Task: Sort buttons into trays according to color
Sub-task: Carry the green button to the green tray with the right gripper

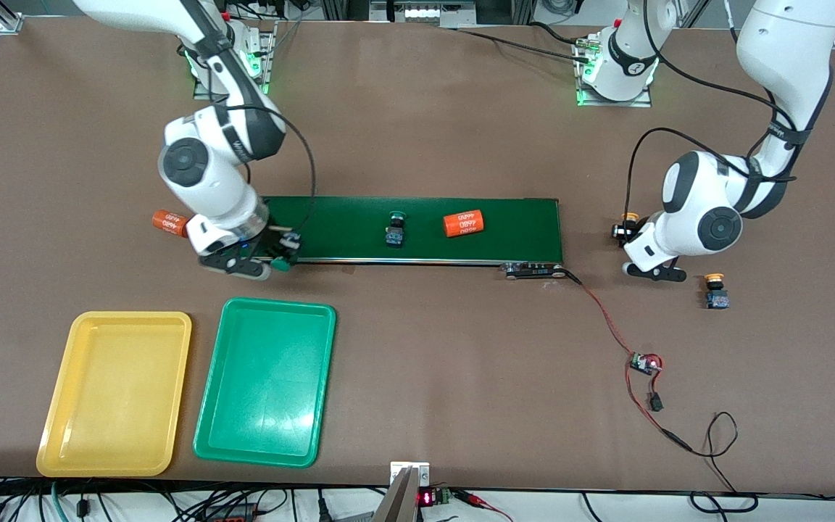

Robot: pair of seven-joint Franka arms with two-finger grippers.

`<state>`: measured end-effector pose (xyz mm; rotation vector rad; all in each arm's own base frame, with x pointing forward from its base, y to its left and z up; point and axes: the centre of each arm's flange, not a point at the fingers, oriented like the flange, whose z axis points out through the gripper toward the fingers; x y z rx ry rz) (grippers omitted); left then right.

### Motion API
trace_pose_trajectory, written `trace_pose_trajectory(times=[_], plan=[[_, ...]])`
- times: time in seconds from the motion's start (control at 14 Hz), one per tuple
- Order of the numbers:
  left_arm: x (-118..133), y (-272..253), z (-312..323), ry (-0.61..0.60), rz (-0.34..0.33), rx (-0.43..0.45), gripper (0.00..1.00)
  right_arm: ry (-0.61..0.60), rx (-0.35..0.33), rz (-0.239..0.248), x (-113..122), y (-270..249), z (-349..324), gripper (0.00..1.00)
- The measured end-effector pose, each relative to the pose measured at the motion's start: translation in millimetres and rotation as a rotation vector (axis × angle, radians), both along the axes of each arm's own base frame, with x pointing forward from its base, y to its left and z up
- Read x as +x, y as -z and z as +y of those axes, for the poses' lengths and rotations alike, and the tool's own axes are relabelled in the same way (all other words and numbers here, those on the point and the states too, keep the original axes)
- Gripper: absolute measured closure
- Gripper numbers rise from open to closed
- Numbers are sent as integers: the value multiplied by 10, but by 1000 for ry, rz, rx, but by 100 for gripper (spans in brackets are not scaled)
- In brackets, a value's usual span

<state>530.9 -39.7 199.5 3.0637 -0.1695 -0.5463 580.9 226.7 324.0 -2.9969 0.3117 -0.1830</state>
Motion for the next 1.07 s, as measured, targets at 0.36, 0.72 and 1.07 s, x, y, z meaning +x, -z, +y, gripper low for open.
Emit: trace_pose_trajectory(times=[0.36, 0.72, 1.07], plan=[[139, -624, -1076, 45, -17, -1, 58, -106, -61, -117, 695, -195, -418, 67], [127, -734, -1597, -86, -25, -128, 58, -184, -81, -184, 1133, 750, -542, 67], [103, -577, -1977, -100, -70, -188, 58, -207, -86, -233, 1305, 1253, -552, 67]])
